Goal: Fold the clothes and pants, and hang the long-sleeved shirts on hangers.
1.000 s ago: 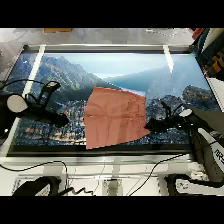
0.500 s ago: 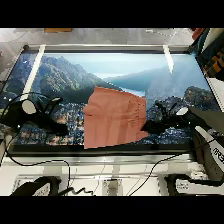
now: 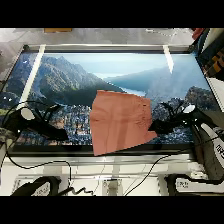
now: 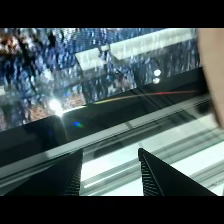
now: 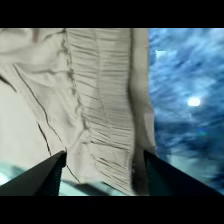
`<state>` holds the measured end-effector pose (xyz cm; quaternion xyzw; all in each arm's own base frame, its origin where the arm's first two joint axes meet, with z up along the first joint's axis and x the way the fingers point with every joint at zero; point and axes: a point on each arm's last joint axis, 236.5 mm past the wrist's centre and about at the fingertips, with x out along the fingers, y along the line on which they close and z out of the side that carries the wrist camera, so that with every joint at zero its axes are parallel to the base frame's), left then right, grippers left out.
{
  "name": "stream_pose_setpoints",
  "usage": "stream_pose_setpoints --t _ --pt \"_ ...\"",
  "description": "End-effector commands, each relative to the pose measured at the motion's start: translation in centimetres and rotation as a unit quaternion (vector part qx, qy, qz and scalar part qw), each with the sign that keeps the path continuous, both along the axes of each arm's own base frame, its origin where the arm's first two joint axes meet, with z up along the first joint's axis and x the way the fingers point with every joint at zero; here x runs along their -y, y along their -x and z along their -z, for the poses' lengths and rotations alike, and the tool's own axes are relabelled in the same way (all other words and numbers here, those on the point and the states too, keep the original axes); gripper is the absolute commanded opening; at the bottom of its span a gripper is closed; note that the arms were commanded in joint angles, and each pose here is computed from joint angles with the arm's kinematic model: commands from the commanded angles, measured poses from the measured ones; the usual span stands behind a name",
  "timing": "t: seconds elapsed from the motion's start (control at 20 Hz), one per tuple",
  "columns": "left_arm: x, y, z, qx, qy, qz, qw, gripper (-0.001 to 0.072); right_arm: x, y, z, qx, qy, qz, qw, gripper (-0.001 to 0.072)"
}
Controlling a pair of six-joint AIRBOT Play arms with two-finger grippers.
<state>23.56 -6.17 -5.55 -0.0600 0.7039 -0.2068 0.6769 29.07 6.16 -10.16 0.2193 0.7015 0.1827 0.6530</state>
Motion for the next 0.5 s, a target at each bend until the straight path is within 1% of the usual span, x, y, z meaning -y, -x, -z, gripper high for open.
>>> stream_pose_setpoints --t 0.0,0.25,0.35,0.45 --pt "0.3 0.0 0.3 0.002 0.010 -0.007 1.000 0.0414 -0.4 -1.6 -2.6 0.012 -0.023 0.002 1.000 0.0575" --pt "0.6 -0.2 0.2 0.004 0.015 -0.010 1.000 0.0414 0.0 -3.2 -4.9 0.019 -0.019 0.004 1.000 0.0574" --pt "1.1 -0.6 0.0 0.010 0.026 -0.017 0.999 0.0413 1.5 -3.2 -4.8 0.021 0.015 -0.009 1.000 0.0574" --pt "1.6 -0.9 -0.3 0.013 0.039 -0.023 0.999 0.0413 3.7 -2.7 -4.0 0.004 0.054 -0.001 0.999 0.0573"
